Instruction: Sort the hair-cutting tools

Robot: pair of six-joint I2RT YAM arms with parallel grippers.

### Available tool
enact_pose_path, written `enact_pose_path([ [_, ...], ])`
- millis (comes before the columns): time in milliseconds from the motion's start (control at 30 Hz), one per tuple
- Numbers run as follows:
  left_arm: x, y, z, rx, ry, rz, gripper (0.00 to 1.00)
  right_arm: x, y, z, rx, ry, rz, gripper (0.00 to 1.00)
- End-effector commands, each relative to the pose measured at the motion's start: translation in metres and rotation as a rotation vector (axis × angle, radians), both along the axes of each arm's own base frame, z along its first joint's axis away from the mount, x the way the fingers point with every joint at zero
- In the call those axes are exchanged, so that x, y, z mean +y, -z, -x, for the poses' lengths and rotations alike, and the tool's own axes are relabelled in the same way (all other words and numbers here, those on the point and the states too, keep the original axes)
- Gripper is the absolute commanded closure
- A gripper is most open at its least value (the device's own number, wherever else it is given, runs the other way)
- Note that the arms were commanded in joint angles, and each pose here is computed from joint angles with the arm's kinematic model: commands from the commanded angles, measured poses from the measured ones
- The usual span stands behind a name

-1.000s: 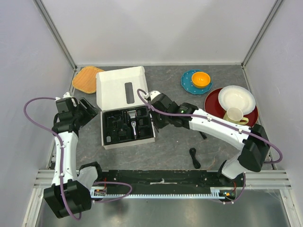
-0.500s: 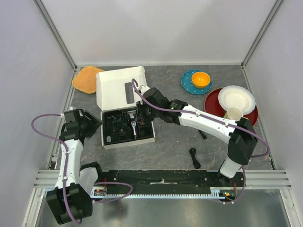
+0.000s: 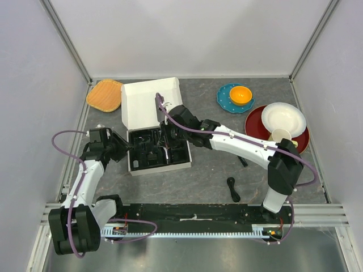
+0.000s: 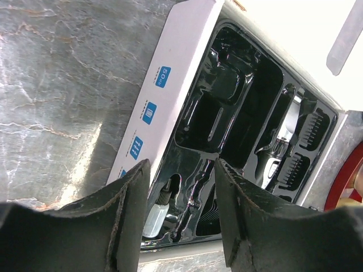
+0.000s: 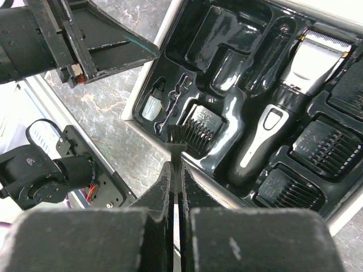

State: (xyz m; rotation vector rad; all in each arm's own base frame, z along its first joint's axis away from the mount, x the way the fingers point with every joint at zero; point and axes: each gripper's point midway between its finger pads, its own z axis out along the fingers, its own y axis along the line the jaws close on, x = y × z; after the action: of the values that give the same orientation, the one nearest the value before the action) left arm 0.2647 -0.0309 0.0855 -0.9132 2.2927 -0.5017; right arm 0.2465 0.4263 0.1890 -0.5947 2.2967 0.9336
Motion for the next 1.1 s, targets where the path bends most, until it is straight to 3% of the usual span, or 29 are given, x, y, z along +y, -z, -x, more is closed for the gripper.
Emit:
enact_pose_path([
  [0, -0.018, -0.012, -0.006, -0.055, 0.038, 0.062, 0.46, 0.022, -0.013, -0.007, -0.013, 0.017, -0.056, 1.0],
  [233, -0.014, -0.034, -0.005, -0.093, 0.051, 0.01, 0.5, 0.042, 0.011, -0.01, 0.024, 0.126, -0.026, 1.0],
  [500, 0.001, -0.091, -0.01, -0.118, 0.162, -0.162, 0.41, 0.07, 0.036, 0.002, 0.039, 0.194, -0.025, 1.0],
  [767, 0.014, -0.085, -0.005, -0.087, 0.192, -0.258, 0.36, 0.084, 0.042, 0.006, -0.037, 0.271, -0.029, 1.0],
  [967, 0.04, -0.079, 0.004, -0.047, 0.08, -0.365, 0.37, 0.087, 0.054, 0.0, -0.079, 0.315, -0.007, 1.0],
  [1067, 0.05, -0.09, 0.007, -0.089, 0.035, -0.412, 0.37, 0.088, 0.059, -0.002, -0.099, 0.329, 0.006, 1.0],
])
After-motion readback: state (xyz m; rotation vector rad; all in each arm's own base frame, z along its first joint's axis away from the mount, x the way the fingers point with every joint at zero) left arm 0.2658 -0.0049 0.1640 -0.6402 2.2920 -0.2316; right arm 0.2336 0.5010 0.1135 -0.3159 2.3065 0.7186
